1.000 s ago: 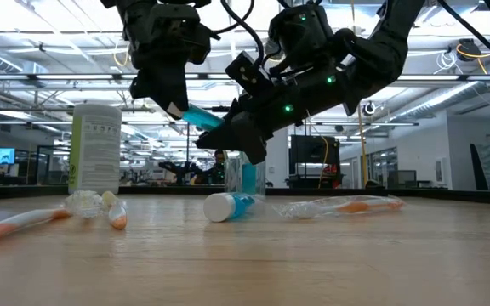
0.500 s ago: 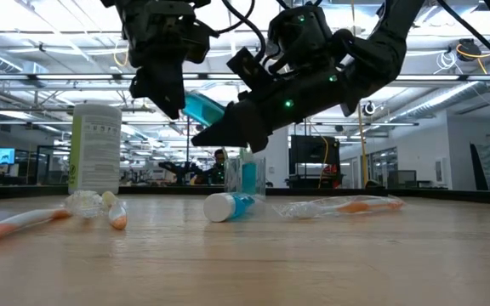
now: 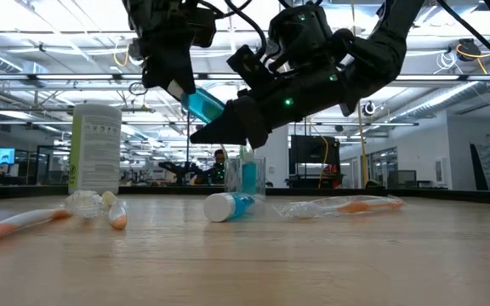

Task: Pick & Place toothbrushing station
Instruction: Put the blue mouthwash bottle into the transparent organizer

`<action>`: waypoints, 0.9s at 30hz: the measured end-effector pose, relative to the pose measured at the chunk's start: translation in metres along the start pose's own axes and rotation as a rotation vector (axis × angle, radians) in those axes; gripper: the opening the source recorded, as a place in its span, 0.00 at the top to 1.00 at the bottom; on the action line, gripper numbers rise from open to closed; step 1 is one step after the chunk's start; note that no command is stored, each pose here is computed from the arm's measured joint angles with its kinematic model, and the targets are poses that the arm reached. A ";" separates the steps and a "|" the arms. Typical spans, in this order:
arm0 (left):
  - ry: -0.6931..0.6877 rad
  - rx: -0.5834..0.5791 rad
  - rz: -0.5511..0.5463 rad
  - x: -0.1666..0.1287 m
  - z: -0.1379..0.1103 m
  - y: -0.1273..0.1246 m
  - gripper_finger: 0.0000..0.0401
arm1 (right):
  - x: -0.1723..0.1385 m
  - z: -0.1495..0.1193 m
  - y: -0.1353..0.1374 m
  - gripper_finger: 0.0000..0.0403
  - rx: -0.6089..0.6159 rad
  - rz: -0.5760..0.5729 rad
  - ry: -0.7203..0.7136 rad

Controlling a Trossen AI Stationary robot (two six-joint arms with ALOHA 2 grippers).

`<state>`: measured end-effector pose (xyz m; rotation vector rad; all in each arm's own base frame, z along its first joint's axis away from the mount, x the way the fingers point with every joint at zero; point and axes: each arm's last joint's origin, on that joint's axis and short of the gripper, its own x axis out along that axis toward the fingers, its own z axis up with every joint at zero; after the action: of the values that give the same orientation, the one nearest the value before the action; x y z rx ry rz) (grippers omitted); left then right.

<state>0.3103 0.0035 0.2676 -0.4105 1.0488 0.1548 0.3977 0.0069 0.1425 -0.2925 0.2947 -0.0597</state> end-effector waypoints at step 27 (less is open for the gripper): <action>-0.437 0.251 0.092 -0.089 -0.016 -0.029 0.64 | -0.003 0.013 -0.004 0.89 0.016 -0.030 -0.093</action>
<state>0.2628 -0.0228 0.3450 -0.0916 0.6444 0.1831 0.3990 0.0065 0.1565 -0.2834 0.1971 -0.0776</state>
